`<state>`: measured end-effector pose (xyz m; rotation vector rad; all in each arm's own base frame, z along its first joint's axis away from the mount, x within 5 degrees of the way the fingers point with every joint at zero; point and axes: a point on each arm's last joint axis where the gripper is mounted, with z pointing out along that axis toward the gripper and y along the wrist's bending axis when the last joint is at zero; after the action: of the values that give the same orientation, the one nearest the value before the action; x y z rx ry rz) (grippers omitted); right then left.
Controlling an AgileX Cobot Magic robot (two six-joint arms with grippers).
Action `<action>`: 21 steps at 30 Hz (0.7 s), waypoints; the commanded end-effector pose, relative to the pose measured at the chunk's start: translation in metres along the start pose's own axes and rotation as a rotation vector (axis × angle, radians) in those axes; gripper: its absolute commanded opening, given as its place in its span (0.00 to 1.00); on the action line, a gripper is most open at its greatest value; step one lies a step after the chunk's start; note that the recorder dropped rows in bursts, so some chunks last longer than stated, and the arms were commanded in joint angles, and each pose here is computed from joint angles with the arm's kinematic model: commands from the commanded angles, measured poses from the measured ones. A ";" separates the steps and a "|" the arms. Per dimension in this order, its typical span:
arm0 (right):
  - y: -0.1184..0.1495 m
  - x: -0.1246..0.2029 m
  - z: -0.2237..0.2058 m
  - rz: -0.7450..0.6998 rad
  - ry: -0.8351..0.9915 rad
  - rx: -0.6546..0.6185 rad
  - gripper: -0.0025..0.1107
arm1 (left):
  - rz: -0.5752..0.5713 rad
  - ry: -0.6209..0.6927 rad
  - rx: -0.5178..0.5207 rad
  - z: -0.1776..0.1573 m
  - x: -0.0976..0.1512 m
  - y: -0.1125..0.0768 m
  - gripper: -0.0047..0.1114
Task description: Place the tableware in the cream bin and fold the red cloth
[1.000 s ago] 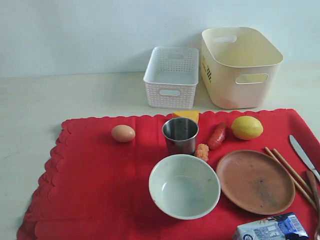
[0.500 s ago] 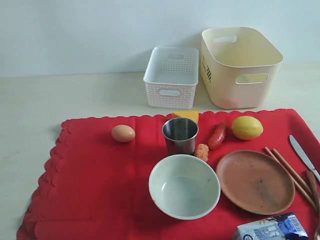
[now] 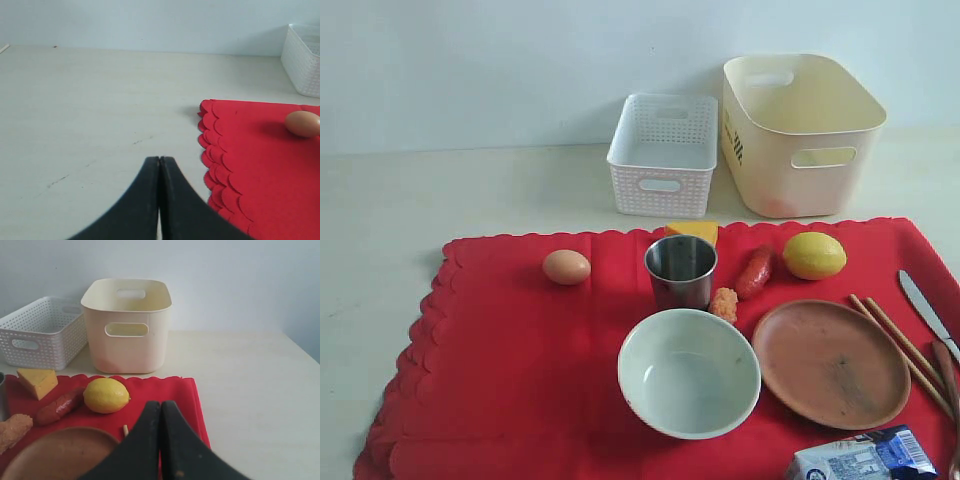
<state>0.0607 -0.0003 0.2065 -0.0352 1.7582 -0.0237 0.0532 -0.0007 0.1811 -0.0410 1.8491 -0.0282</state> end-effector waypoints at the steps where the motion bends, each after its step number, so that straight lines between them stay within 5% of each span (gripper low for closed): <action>1: -0.001 -0.022 0.000 -0.003 -0.018 -0.001 0.02 | 0.000 -0.014 0.005 0.000 0.000 0.000 0.04; 21: -0.003 -0.130 0.041 -0.004 0.008 -0.002 0.02 | 0.000 -0.014 0.005 0.000 0.000 0.000 0.04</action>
<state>0.1179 0.0010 0.3172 -0.0357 1.7746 -0.0238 0.0532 -0.0007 0.1811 -0.0410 1.8491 -0.0282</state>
